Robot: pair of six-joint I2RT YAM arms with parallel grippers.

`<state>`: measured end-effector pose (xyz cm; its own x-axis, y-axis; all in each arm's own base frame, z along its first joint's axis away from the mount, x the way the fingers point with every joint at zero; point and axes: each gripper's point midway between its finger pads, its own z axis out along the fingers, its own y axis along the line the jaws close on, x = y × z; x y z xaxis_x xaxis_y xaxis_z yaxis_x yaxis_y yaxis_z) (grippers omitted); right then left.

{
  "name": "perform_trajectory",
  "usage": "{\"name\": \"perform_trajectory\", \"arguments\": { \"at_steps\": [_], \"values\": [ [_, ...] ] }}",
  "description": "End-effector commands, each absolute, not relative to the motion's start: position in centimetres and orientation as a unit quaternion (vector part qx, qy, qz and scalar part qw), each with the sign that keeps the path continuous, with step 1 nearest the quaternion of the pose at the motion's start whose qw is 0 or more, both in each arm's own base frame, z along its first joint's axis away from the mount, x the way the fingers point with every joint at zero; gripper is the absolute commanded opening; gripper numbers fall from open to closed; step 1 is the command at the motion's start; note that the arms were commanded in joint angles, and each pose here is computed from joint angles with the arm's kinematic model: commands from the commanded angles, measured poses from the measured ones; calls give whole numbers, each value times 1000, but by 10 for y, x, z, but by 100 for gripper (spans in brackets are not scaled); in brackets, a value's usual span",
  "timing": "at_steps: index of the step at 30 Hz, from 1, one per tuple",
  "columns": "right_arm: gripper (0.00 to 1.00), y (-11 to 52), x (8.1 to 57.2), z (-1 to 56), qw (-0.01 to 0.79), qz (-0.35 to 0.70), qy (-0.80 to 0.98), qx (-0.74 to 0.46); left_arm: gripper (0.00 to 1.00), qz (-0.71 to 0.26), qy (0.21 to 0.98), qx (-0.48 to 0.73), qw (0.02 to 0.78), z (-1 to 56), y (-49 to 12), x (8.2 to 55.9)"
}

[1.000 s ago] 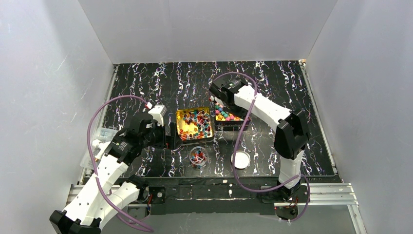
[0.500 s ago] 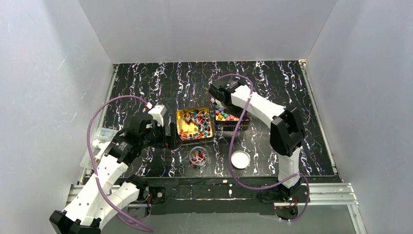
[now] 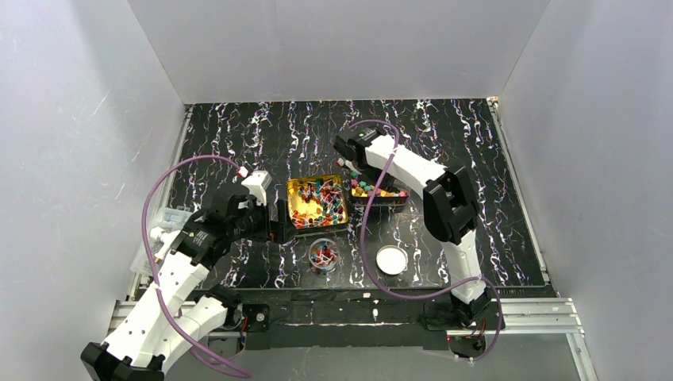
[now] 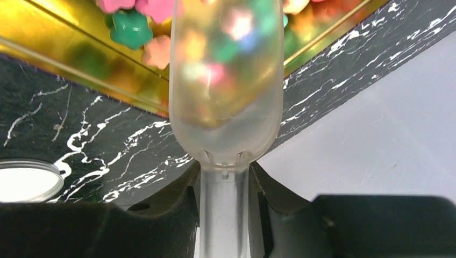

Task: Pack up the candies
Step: Scoop the fake candies from the storage box.

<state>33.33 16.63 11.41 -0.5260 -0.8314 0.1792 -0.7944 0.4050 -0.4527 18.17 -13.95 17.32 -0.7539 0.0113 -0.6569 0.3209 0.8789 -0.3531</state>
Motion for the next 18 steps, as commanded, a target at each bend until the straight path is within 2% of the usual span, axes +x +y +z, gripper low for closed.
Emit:
{"name": "perform_trajectory", "arguments": {
  "at_steps": [1, 8, 18],
  "values": [
    [1, 181, 344, 108, 41, -227, 846, -482, 98, -214, 912, 94, 336, 168, -134, 181],
    [1, 202, 363, 87, 49, -202, 860, -467, 98, -205, 915, 91, 334, 166, -131, 183],
    [1, 219, 395, 64, 103, -169, 883, -425, 98, -195, 919, 90, 329, 163, -129, 184]
  ]
}}
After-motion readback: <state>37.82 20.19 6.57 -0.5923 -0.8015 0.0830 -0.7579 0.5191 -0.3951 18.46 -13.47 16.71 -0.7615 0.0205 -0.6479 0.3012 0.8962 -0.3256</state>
